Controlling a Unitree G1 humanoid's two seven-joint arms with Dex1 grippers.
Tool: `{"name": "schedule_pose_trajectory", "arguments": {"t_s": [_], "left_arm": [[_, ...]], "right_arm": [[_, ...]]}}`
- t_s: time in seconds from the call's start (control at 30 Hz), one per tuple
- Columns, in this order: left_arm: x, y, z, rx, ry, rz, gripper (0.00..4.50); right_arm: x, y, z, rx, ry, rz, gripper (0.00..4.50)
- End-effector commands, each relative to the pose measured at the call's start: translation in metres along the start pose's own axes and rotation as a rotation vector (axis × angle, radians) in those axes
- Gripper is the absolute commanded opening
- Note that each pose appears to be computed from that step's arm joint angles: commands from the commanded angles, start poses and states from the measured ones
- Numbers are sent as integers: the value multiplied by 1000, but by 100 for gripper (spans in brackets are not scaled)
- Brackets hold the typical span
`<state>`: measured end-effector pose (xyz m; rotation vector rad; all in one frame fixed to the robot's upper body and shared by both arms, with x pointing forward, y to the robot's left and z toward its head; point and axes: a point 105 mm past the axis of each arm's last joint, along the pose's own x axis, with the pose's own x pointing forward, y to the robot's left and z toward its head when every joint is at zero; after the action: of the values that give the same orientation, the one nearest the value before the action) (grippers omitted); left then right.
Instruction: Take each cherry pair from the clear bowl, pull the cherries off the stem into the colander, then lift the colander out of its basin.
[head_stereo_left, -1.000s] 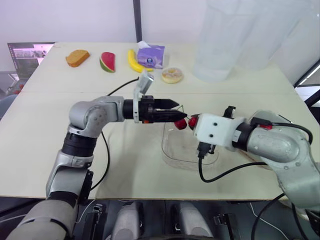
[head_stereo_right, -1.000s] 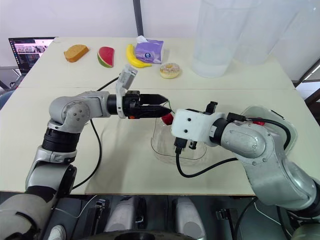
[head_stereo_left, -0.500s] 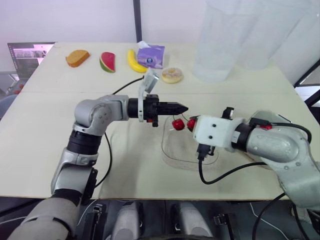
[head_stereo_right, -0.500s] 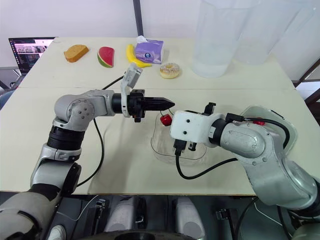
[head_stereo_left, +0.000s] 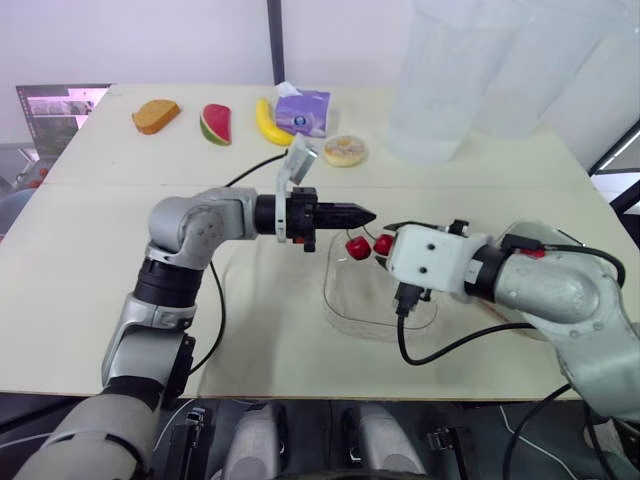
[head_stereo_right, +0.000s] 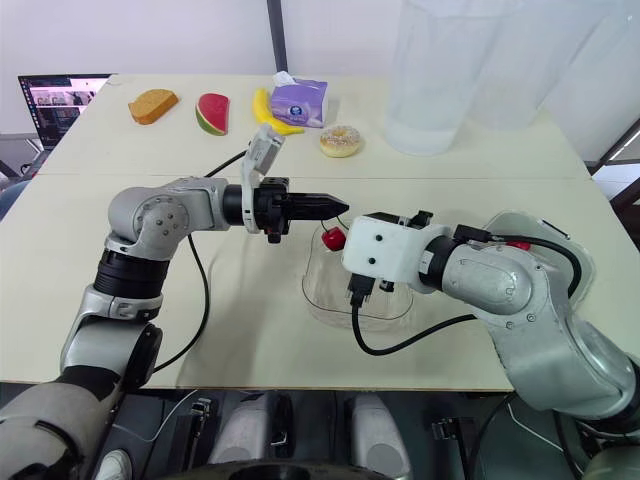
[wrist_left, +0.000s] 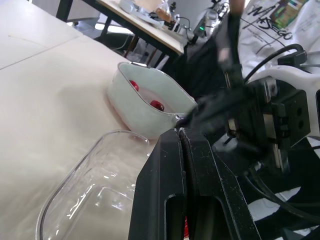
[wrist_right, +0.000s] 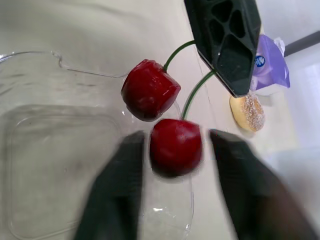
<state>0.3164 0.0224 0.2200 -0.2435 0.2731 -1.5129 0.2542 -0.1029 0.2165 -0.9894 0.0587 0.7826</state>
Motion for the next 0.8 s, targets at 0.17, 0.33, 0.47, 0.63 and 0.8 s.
{"name": "schedule_pose_trajectory", "arguments": {"t_s": [0.17,0.33,0.47,0.63,0.8], "left_arm": [[-16,-23,31,327,61,-55,0],[-28,-39,37,484,129,-111,0],[-38,-50,33,597,202,-147,0],[-39,-50,31,664,212,-133,0],[-36,-51,31,654,186,-129,0]], "right_arm": [[-29,-20,9,371,-129,112,298],[-41,-21,17,537,-216,253,298],[-39,-24,22,589,-269,313,298],[-31,-23,36,603,-330,372,298],[-17,-15,45,599,-344,404,298]]}}
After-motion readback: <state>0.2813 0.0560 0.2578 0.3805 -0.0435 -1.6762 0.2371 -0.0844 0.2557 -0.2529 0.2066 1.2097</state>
